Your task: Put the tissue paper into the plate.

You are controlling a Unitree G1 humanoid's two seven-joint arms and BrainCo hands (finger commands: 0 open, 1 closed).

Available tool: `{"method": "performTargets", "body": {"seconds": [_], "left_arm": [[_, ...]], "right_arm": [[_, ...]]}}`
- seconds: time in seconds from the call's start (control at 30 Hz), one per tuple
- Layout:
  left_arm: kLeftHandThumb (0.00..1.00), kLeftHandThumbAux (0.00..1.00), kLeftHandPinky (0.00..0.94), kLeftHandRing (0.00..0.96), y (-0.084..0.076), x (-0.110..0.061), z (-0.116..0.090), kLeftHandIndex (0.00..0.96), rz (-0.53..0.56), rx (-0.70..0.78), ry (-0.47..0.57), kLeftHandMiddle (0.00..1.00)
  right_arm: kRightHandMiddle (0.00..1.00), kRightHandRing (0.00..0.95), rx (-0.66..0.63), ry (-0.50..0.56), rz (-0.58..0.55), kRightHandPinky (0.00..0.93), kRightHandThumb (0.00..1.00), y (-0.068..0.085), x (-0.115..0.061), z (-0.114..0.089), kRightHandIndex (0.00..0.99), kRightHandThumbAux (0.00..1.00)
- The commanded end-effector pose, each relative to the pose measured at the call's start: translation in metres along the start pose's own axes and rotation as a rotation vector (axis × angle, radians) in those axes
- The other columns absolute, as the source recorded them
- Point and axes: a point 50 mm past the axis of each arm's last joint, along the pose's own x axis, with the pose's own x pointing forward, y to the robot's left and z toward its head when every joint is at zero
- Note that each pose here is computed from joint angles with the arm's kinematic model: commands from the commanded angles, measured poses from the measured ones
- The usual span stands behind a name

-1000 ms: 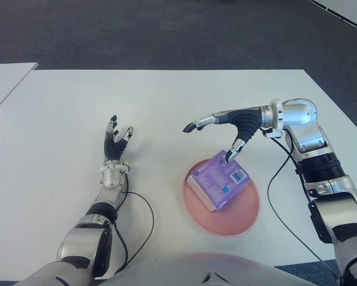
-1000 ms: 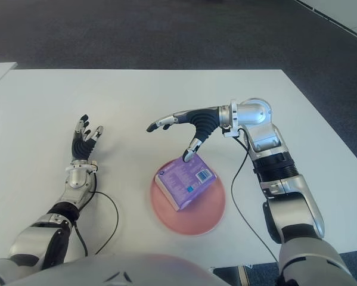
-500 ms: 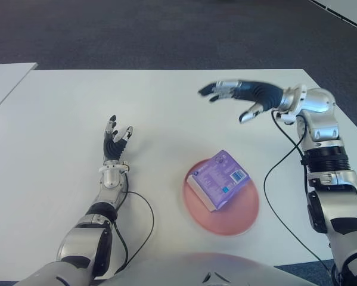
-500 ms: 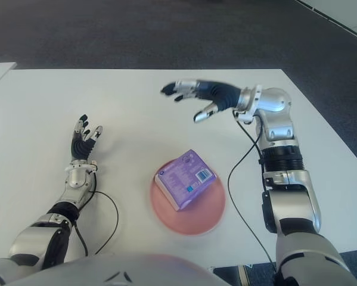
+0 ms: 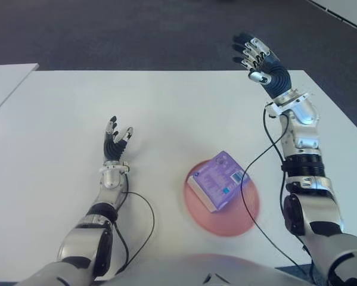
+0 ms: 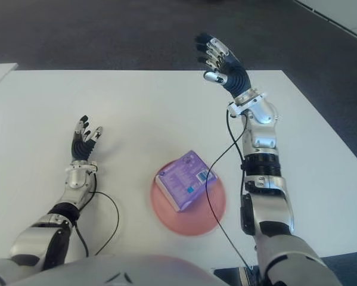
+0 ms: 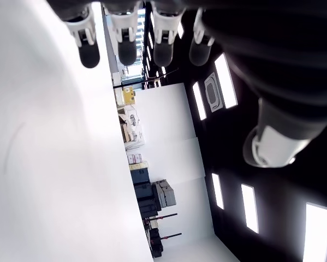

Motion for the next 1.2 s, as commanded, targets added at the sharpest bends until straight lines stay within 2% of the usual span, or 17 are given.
{"method": "performTargets", "body": {"seconds": [0.03, 0.2, 0.3, 0.43, 0.87, 1.2], "left_arm": [[0.025, 0.562, 0.000, 0.000, 0.002, -0.036, -0.036, 0.002, -0.030, 0.039, 0.176, 0.000], [0.016, 0.568, 0.000, 0.000, 0.001, -0.037, -0.036, 0.008, -0.027, 0.045, 0.165, 0.000], [0.007, 0.565, 0.000, 0.000, 0.002, -0.038, -0.036, 0.011, -0.027, 0.055, 0.164, 0.000], [0.001, 0.555, 0.000, 0.000, 0.002, -0.038, -0.036, 0.013, -0.022, 0.059, 0.164, 0.000], [0.000, 0.545, 0.000, 0.000, 0.003, -0.041, -0.035, 0.014, -0.019, 0.065, 0.145, 0.000], [0.000, 0.552, 0.000, 0.000, 0.004, -0.041, -0.035, 0.011, -0.025, 0.068, 0.143, 0.000]], "right_arm": [[0.000, 0.000, 0.145, 0.041, -0.165, 0.000, 0.000, 0.004, -0.016, -0.037, 0.000, 0.514], [0.000, 0.000, 0.237, 0.012, -0.236, 0.000, 0.000, 0.014, -0.022, -0.049, 0.002, 0.506], [0.000, 0.000, 0.231, 0.019, -0.271, 0.000, 0.000, 0.032, -0.033, -0.061, 0.005, 0.503], [0.000, 0.000, 0.201, 0.039, -0.294, 0.000, 0.000, 0.042, -0.043, -0.069, 0.001, 0.489], [0.000, 0.000, 0.189, 0.190, -0.314, 0.000, 0.000, 0.063, -0.080, -0.102, 0.000, 0.431], [0.000, 0.000, 0.114, 0.299, -0.300, 0.000, 0.000, 0.066, -0.098, -0.115, 0.000, 0.403]]}}
